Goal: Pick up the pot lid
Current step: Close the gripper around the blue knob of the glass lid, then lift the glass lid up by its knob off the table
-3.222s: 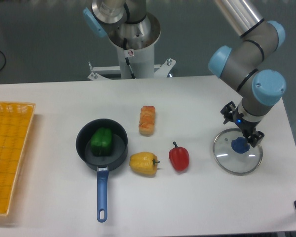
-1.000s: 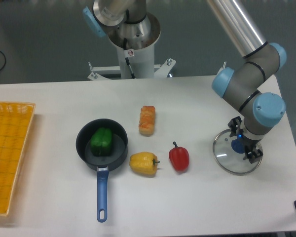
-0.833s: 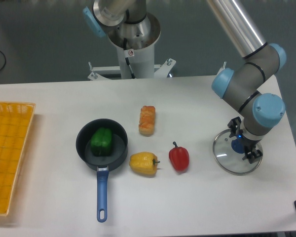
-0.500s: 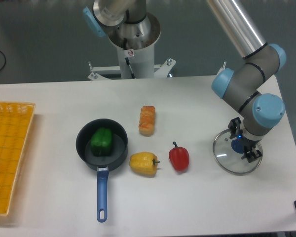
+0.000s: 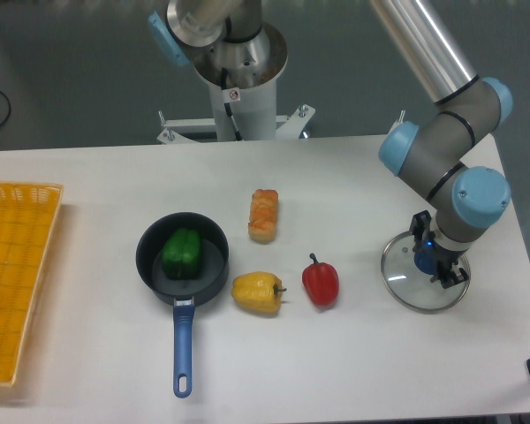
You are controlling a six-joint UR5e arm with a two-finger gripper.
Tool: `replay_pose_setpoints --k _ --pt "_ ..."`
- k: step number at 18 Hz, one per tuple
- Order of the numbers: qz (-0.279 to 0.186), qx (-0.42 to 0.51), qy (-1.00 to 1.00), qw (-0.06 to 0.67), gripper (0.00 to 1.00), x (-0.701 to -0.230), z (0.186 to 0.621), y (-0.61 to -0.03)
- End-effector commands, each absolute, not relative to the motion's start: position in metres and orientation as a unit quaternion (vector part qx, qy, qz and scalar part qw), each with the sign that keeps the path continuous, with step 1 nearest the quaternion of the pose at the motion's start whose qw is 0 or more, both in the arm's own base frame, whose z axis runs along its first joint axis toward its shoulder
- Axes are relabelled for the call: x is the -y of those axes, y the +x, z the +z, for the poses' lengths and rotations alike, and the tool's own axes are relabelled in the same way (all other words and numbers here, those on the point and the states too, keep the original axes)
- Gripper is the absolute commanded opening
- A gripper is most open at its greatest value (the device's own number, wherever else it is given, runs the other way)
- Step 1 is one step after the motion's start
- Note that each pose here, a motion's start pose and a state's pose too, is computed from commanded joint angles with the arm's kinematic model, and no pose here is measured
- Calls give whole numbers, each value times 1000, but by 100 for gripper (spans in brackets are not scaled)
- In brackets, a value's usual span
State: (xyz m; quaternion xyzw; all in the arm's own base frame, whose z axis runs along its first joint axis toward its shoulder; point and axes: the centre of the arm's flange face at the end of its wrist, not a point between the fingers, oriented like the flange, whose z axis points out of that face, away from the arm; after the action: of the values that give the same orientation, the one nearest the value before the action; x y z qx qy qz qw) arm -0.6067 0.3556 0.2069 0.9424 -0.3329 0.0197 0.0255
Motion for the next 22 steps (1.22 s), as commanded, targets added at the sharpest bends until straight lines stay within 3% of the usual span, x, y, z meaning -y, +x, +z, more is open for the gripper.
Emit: replay_pose_setpoints --k 2,6,22 --pt "20 334 942 25 60 -356 206 -606" --pt "22 333 942 25 57 -355 205 -605" --pt "15 331 943 29 54 -351 236 -592"
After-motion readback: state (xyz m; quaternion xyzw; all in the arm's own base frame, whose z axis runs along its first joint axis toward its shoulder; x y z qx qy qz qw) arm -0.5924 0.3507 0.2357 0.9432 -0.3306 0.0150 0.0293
